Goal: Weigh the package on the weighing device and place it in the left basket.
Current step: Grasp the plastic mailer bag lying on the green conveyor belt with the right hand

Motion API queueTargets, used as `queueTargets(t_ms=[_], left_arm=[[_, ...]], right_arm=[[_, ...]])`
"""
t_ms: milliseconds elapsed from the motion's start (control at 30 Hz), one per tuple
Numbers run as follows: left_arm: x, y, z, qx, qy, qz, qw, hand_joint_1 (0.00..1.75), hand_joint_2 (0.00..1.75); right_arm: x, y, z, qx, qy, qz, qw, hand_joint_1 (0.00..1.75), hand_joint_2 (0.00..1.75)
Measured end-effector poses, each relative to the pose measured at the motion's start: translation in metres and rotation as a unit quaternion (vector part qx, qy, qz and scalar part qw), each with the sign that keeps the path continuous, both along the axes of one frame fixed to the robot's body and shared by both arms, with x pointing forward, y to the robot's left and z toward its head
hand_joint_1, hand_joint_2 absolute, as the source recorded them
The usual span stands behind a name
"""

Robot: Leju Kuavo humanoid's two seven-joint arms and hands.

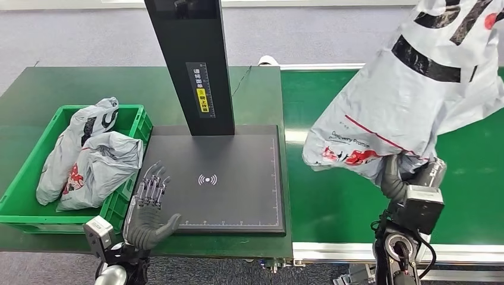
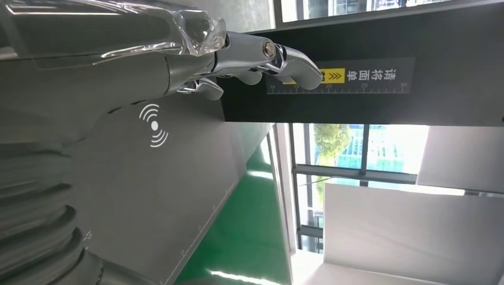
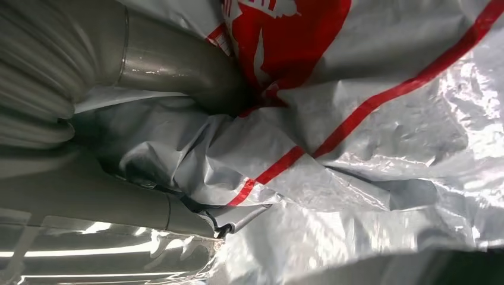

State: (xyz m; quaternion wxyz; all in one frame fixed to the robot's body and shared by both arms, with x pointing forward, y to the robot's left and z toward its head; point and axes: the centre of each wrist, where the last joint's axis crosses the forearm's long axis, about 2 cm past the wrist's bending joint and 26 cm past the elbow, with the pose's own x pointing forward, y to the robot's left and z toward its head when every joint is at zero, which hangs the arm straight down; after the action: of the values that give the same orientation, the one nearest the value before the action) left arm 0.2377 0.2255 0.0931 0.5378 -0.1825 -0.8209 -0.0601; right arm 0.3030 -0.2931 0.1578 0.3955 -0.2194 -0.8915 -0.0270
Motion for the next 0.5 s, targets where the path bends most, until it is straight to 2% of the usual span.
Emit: queueTargets(t_ms=[133,233,367,500], left_arm=[[0.0,0.001,0.001,-0.002,-0.002,0.007,1.0,0.0,1.75],[0.001,0.002,0.004,-0.007,-0.011,0.02,1.0,0.0,1.75],[0.001,0.005,0.008,-0.013,-0.036,0.043,0.998,0.0,1.75],[0.002,0.008,0.013,0.004,-0.066,0.085,0.994,0.0,1.75]], right_arm=[[-0.005,0.003,0.011,0.006,-0.048,-0.007,0.999,1.75,1.75],[-0.005,0.011,0.017,-0.018,-0.049,0.026,0.998,1.75,1.75],[-0.001,0.035,0.016,-0.098,0.033,0.142,0.985,1.75,1.75],[0.01,0.065,-0.003,-0.193,0.165,0.253,0.934,1.75,1.75]])
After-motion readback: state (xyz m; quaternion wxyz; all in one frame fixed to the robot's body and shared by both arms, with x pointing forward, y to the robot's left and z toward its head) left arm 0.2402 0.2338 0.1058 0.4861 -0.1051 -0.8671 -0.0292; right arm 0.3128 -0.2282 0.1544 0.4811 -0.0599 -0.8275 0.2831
